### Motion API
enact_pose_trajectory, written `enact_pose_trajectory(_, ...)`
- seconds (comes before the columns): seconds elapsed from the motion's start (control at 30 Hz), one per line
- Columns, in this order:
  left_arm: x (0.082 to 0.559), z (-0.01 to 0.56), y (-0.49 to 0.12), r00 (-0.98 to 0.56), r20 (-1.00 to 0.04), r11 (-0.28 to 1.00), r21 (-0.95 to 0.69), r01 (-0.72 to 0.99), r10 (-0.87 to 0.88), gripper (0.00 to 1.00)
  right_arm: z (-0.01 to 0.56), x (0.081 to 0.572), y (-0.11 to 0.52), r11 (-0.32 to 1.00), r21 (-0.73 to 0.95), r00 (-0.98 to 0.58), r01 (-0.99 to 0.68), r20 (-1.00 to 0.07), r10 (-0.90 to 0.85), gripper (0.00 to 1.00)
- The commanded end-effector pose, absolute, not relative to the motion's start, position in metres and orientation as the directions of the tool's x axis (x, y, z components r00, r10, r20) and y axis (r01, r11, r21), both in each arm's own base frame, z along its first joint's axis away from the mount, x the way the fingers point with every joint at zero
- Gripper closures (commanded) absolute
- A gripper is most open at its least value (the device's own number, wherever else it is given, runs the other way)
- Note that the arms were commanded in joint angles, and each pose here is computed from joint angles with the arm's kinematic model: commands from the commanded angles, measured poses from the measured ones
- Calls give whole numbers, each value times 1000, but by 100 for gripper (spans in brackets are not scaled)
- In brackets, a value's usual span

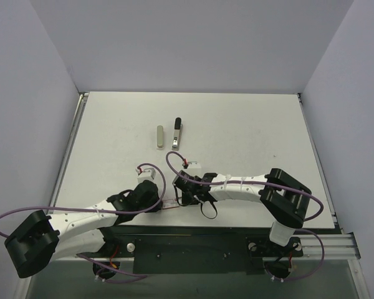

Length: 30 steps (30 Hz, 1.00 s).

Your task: Unload the staples from the stapler

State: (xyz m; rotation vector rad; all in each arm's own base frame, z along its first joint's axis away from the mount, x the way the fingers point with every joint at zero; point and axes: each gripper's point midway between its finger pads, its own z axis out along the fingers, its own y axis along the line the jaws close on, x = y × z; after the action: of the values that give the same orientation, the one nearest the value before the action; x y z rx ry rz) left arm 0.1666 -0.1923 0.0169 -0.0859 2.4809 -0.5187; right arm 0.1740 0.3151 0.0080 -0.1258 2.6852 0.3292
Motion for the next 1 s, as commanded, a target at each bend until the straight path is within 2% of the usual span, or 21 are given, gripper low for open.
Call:
enact_pose_trajectory(0.0, 161, 13, -194, -835, -527, 929, -365, 56, -157, 100, 12, 173, 328, 961, 225, -904, -158, -425, -49, 100)
enact_pose_trajectory(0.17, 160, 12, -193, -834, -529, 931, -360, 54, -156, 100, 20, 174, 326, 960, 231, -897, -158, -440, -41, 100)
enact_pose_trajectory(0.4, 162, 14, -194, -831, -534, 933, -357, 53, -157, 100, 34, 176, 320, 962, 230, -884, -147, -468, -24, 82)
enact_pose_trajectory(0.63, 162, 13, -194, -831, -536, 934, -353, 59, -149, 100, 40, 180, 307, 966, 229, -874, -118, -487, 8, 81)
enact_pose_trajectory(0.87, 163, 15, -196, -829, -538, 932, -356, 64, -149, 100, 25, 180, 292, 966, 252, -895, -64, -443, 56, 80)
enact_pose_trajectory(0.97, 163, 15, -196, -829, -540, 932, -356, 65, -148, 100, 21, 179, 293, 957, 285, -902, -54, -424, 75, 74)
